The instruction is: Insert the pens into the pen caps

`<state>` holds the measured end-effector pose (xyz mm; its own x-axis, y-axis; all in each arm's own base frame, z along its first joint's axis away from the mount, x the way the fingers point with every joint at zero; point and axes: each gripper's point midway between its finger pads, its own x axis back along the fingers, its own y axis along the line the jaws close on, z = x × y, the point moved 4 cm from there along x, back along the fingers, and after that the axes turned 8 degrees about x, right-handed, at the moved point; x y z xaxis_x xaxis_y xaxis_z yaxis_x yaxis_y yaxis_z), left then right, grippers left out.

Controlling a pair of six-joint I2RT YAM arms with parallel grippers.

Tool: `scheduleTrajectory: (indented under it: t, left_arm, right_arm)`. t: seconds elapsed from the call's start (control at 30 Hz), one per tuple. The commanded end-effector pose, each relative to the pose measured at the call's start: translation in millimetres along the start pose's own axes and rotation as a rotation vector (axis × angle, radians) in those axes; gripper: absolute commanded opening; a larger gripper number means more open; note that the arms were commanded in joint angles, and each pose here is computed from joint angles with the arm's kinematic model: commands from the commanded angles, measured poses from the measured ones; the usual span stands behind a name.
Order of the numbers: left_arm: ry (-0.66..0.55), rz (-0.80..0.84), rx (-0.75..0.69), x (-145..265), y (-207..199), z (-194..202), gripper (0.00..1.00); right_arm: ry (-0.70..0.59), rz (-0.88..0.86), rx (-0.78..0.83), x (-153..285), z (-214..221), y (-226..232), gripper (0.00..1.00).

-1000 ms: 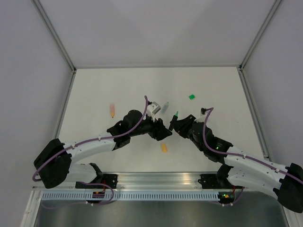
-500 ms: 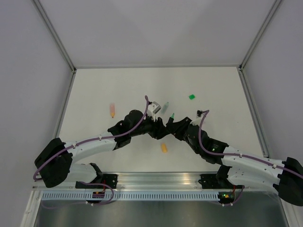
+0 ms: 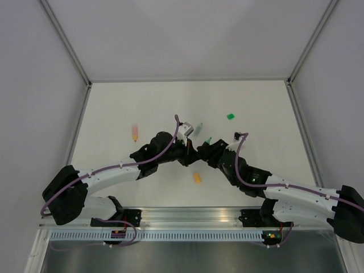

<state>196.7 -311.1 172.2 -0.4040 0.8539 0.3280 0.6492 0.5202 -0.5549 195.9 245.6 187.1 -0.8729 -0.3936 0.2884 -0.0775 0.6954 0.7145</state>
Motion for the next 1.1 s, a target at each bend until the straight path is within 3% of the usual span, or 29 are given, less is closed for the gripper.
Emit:
scheduleTrajectory:
  t: [0.0, 0.03, 0.13, 0.27, 0.47, 0.6, 0.7, 0.8, 0.83, 0.97, 1.07]
  left_arm:
    - [-0.038, 0.167, -0.031, 8, -35, -19, 0.02]
    - [-0.066, 0.204, -0.037, 14, -44, -26, 0.02]
    - [-0.106, 0.323, -0.037, 31, -63, -30, 0.02]
    - [-0.130, 0.442, -0.025, 49, -80, -29, 0.02]
    - [-0.113, 0.606, -0.007, 60, -100, -26, 0.02]
    - [-0.075, 0.654, 0.018, 59, -104, -22, 0.02]
    - [-0.070, 0.658, 0.023, 58, -104, -21, 0.02]
    - [-0.066, 0.668, 0.019, 60, -105, -22, 0.02]
    - [-0.065, 0.673, 0.016, 60, -106, -22, 0.02]
    - [-0.055, 0.705, 0.001, 64, -110, -21, 0.38]
    - [-0.051, 0.723, -0.010, 66, -112, -20, 0.47]
  right_arm:
    - [-0.087, -0.133, 0.030, 14, -30, 34, 0.53]
    - [-0.102, -0.145, 0.045, 18, -34, 33, 0.61]
    - [-0.169, -0.248, 0.090, 37, -48, 35, 0.65]
    - [-0.221, -0.380, 0.121, 60, -61, 40, 0.62]
    - [-0.198, -0.572, 0.219, 75, -55, 60, 0.54]
    - [-0.199, -0.643, 0.234, 81, -54, 69, 0.44]
    - [-0.211, -0.658, 0.225, 83, -54, 67, 0.29]
    - [-0.208, -0.651, 0.228, 82, -51, 63, 0.00]
    - [-0.202, -0.648, 0.230, 81, -50, 62, 0.00]
    - [-0.162, -0.691, 0.229, 80, -40, 66, 0.00]
    - [-0.132, -0.722, 0.231, 80, -35, 72, 0.00]
